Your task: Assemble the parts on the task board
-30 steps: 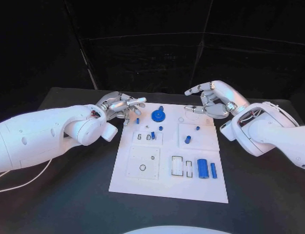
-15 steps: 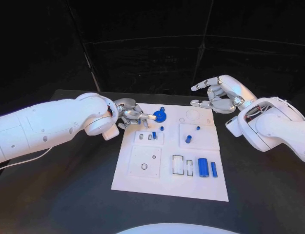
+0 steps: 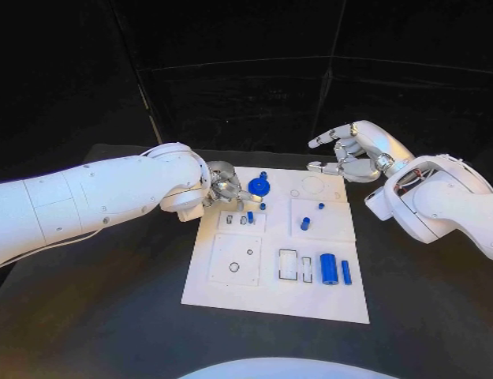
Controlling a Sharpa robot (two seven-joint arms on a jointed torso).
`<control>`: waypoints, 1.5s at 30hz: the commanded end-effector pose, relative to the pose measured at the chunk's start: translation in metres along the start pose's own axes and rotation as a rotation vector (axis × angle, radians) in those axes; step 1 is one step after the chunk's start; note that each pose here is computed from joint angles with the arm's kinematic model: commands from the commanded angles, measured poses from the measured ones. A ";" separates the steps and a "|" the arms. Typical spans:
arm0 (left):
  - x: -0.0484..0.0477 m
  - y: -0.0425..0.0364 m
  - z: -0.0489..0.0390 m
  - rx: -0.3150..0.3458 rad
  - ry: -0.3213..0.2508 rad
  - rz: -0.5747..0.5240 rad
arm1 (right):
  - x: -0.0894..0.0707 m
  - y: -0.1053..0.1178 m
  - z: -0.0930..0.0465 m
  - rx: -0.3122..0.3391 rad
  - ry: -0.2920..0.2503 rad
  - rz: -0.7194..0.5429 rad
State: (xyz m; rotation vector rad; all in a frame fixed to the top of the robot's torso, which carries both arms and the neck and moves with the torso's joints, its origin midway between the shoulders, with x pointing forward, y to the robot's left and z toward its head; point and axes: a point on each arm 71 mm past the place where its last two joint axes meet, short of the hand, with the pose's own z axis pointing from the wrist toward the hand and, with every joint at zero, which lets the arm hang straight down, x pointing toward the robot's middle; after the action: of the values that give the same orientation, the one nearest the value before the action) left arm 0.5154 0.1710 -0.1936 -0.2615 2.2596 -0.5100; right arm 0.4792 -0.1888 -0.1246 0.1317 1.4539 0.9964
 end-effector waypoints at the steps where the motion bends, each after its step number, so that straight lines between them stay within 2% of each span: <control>1: 0.0021 0.0001 0.0024 -0.051 0.031 0.078 | 0.001 0.001 0.001 0.005 0.017 -0.003; 17: 0.0073 -0.0105 0.0118 -0.077 0.071 0.155 | 0.003 0.002 0.002 0.013 0.025 -0.001; 26: 0.0097 -0.0150 0.0131 -0.074 0.089 0.170 | 0.003 0.000 0.003 0.018 0.028 -0.003; 45: 0.0121 -0.0225 0.0134 -0.059 0.086 0.172 | 0.005 -0.002 0.006 0.028 0.034 -0.001</control>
State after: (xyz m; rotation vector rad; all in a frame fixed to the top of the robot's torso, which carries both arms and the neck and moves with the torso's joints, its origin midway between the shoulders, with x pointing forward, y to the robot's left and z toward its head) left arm 0.5181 0.1438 -0.2008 -0.0869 2.3552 -0.3799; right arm 0.4842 -0.1852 -0.1291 0.1399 1.4945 0.9800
